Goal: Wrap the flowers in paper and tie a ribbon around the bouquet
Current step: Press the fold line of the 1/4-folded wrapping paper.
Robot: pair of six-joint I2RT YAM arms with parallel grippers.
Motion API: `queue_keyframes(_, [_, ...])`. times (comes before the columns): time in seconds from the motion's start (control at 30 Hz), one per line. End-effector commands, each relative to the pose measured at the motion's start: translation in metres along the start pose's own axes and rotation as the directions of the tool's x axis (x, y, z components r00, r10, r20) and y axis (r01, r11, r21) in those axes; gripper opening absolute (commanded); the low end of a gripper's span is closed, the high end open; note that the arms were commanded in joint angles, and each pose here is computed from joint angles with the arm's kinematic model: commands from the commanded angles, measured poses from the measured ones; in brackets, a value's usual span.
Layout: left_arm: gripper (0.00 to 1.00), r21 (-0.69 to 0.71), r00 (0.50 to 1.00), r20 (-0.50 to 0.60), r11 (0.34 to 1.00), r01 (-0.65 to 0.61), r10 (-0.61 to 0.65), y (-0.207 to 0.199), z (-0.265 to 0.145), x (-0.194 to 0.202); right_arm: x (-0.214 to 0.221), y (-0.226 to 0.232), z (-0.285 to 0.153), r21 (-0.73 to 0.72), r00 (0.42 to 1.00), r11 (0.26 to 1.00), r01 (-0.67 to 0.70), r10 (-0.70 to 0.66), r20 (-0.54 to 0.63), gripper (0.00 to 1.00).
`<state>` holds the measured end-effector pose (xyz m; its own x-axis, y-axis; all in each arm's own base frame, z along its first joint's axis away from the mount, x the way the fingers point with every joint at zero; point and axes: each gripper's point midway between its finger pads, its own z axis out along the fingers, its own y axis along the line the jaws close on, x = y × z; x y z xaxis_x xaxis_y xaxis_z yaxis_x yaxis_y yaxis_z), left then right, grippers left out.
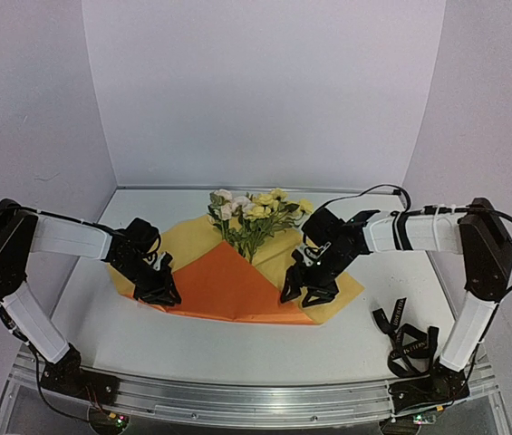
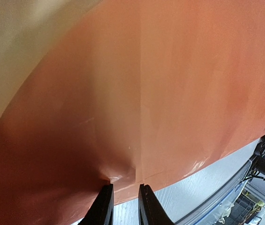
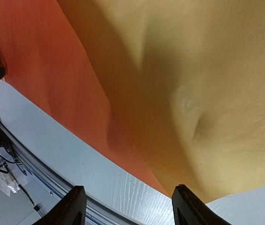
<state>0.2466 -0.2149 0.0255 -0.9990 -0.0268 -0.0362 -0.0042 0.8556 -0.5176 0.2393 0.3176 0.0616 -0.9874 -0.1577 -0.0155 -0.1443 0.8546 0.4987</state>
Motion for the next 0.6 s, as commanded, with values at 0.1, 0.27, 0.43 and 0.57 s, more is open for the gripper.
queue_keyframes(0.1, [0.21,0.025,0.999,0.025,0.999,-0.021,0.021,-0.009,-0.005,-0.004,0.004,-0.008,0.014,0.017,0.999,0.999,0.038,-0.037,-0.02,0.63])
queue_keyframes(0.27, [0.21,0.025,1.0,0.022,0.999,-0.022,0.021,-0.01,-0.003,-0.005,0.008,-0.012,0.022,0.015,0.998,0.999,0.03,-0.029,-0.053,0.58])
queue_keyframes(0.43, [0.21,0.028,1.0,0.02,0.999,-0.02,0.02,-0.012,-0.002,-0.004,0.012,-0.017,0.027,0.016,0.997,1.0,0.012,-0.011,-0.07,0.34])
queue_keyframes(0.57, [0.21,0.042,1.0,0.014,0.999,-0.02,0.019,-0.019,0.001,-0.004,0.011,-0.034,0.024,0.03,0.997,0.999,-0.042,0.044,-0.069,0.08])
